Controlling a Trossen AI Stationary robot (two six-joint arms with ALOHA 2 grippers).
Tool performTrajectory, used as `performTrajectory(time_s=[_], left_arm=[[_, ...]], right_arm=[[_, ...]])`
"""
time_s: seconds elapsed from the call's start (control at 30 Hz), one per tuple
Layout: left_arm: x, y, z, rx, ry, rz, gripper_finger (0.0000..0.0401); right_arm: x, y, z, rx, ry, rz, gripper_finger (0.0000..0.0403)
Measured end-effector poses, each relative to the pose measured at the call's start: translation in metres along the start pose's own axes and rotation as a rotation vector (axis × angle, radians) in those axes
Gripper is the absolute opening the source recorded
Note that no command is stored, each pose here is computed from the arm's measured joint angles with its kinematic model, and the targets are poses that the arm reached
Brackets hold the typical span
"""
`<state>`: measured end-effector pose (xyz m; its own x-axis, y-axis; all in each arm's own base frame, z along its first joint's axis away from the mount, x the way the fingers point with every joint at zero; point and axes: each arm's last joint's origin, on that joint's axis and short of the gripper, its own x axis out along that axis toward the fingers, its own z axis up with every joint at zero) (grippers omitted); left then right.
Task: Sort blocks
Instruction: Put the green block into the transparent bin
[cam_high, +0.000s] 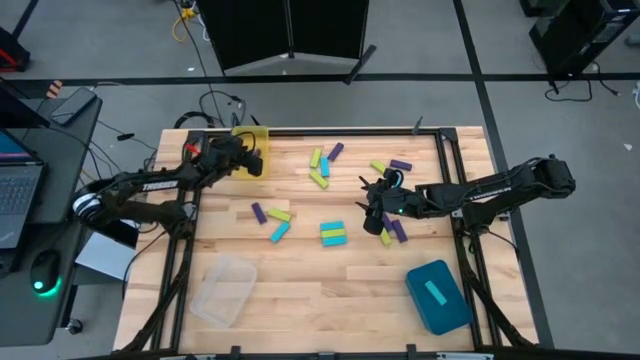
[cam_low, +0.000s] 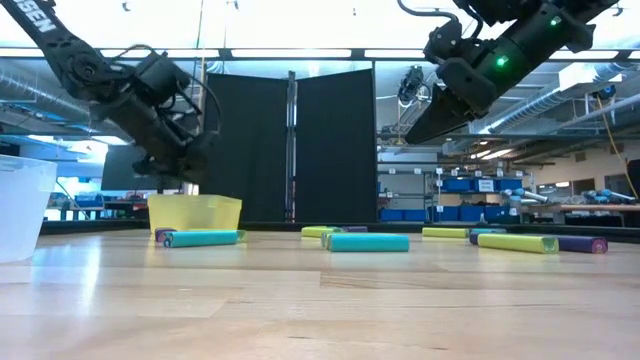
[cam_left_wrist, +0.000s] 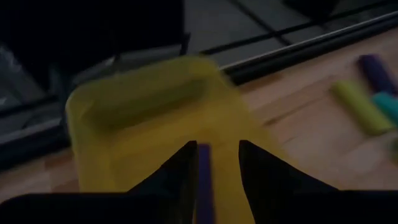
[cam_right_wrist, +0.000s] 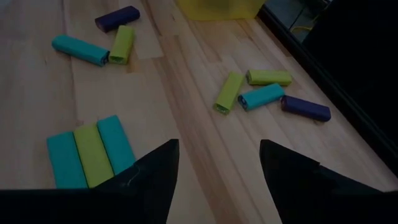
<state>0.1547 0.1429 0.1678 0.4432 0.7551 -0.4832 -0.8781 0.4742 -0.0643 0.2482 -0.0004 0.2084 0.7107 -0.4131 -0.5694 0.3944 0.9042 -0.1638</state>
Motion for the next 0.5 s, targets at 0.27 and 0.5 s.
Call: performTrajectory(time_s=[0.27, 0.5], left_arm=[[-0.031, -0.031, 0.008, 0.137, -0.092, -0.296, 0.0126], [-0.05, -0.062, -0.002, 0.217, -0.07, -0.541, 0.0127]], right_arm=[[0.002, -0.001, 0.002, 0.05, 0.002, 0.119, 0.0213], [0.007, -0.013, 0.004, 0.089, 0.007, 0.094, 0.017]])
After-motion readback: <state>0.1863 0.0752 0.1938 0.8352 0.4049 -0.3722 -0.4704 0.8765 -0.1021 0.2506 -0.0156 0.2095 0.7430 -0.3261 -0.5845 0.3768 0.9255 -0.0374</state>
